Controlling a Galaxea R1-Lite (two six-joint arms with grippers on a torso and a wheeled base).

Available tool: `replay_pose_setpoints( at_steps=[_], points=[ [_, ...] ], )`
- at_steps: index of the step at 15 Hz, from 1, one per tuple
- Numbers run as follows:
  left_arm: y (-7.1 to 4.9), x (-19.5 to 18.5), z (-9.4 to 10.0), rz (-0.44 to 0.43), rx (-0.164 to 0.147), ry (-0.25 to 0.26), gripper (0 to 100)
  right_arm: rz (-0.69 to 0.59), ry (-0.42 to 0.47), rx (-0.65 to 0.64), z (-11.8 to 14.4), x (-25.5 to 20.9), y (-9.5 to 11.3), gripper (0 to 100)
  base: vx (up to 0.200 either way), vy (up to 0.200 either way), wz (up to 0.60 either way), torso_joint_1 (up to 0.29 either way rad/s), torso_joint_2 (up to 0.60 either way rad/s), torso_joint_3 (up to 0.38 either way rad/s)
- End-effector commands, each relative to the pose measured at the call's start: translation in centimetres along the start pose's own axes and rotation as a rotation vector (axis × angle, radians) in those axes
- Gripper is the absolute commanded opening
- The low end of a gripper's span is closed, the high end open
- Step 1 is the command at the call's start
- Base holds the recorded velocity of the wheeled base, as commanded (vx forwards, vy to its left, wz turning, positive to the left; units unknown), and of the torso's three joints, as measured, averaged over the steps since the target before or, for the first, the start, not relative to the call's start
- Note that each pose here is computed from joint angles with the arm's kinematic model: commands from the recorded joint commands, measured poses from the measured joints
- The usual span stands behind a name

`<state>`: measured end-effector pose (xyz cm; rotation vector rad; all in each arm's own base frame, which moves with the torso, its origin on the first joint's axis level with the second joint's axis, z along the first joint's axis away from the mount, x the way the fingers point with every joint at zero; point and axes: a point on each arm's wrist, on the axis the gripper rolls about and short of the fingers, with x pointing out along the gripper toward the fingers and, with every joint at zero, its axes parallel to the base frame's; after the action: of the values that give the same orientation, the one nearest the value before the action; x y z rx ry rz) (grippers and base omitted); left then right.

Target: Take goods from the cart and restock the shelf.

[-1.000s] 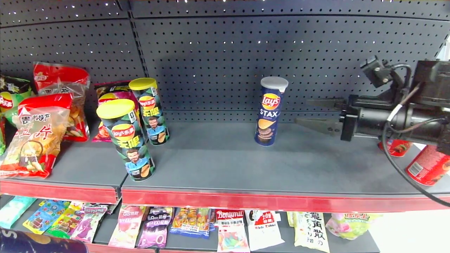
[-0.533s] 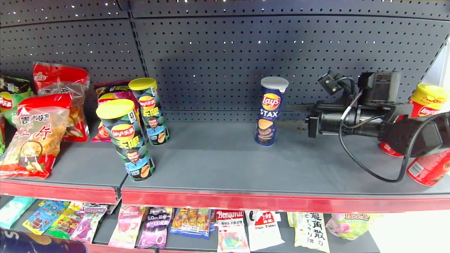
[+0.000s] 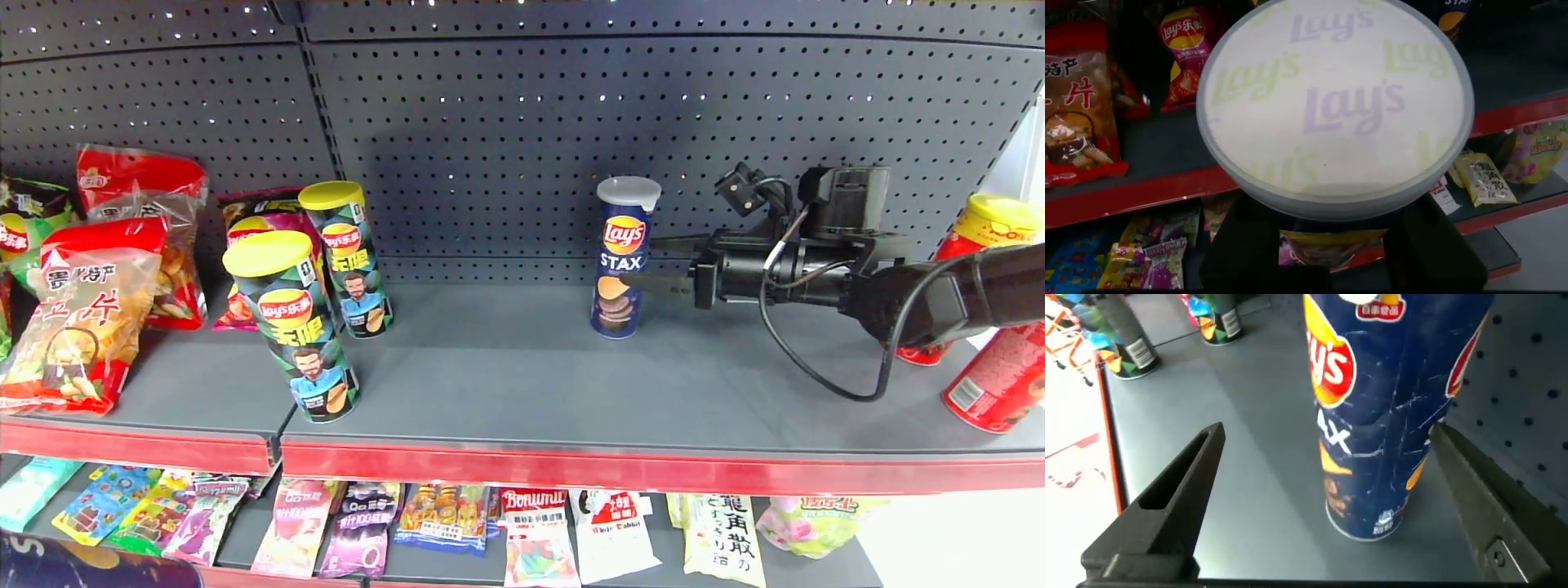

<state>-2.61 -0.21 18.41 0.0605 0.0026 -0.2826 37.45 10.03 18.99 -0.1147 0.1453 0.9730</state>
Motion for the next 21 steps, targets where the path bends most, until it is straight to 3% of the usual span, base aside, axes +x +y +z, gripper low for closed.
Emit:
replay_pose_setpoints(
  at_steps=[1,10,21],
  points=[
    [0.0,0.0,0.0,0.000,0.000,0.001,0,-0.006,-0.005,-0.006,-0.1,0.7,-0.7,100,0.000,0.000,0.00,0.000,0.00,0.000],
    [0.0,-0.1,0.0,0.000,0.002,-0.004,0,-0.035,-0.017,-0.011,-0.9,1.4,-3.8,100,0.000,0.000,0.00,0.000,0.00,0.000],
    [0.0,0.0,0.0,-0.015,0.017,-0.002,0,0.082,-0.060,-0.046,-0.3,4.2,-3.6,100,0.000,0.000,0.00,0.000,0.00,0.000]
  ],
)
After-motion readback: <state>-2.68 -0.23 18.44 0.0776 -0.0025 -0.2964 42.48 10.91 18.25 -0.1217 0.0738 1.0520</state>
